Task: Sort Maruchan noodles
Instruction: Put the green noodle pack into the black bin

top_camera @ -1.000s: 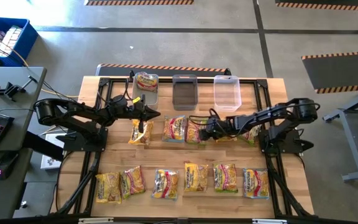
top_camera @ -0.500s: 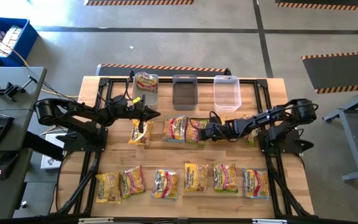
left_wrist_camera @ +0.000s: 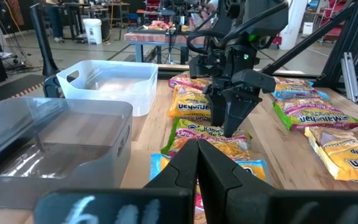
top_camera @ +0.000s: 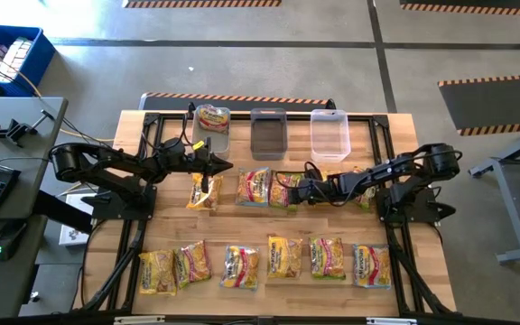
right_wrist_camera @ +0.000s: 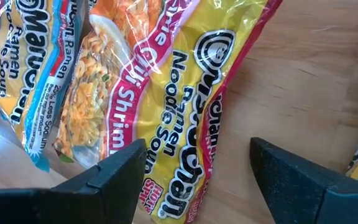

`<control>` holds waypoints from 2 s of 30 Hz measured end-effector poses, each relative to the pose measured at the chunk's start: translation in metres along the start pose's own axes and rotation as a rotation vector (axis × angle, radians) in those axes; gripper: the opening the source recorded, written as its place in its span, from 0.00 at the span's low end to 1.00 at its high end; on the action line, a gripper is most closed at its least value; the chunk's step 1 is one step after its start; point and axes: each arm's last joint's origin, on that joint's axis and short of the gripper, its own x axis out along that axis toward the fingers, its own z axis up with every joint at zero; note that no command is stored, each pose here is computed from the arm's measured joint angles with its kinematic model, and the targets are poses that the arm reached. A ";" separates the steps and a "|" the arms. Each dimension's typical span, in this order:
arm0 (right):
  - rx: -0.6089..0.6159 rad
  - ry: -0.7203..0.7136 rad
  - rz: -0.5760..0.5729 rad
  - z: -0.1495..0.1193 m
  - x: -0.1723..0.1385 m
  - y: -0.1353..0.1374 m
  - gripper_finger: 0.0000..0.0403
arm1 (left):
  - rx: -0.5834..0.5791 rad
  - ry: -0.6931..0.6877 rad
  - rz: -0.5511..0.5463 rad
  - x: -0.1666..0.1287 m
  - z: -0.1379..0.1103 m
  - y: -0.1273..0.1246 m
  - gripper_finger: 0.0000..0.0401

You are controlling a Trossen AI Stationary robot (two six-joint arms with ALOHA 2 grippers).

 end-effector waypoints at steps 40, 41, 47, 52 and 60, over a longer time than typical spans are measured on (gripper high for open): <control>0.013 -0.075 0.138 0.003 0.018 0.012 0.68 | -0.007 0.002 -0.007 0.000 0.000 0.000 0.00; 0.007 -0.082 0.138 0.003 0.019 0.012 0.68 | -0.007 0.003 -0.007 0.000 0.000 0.000 0.00; -0.006 -0.120 0.110 0.002 0.024 0.009 0.65 | -0.002 0.004 -0.007 0.000 0.000 0.000 0.00; -0.027 -0.124 0.095 0.000 0.030 0.006 0.48 | -0.001 0.004 -0.007 0.000 0.000 0.000 0.00; -0.146 -0.125 0.113 0.001 0.028 0.008 0.14 | -0.001 0.007 -0.007 0.000 -0.001 0.000 0.00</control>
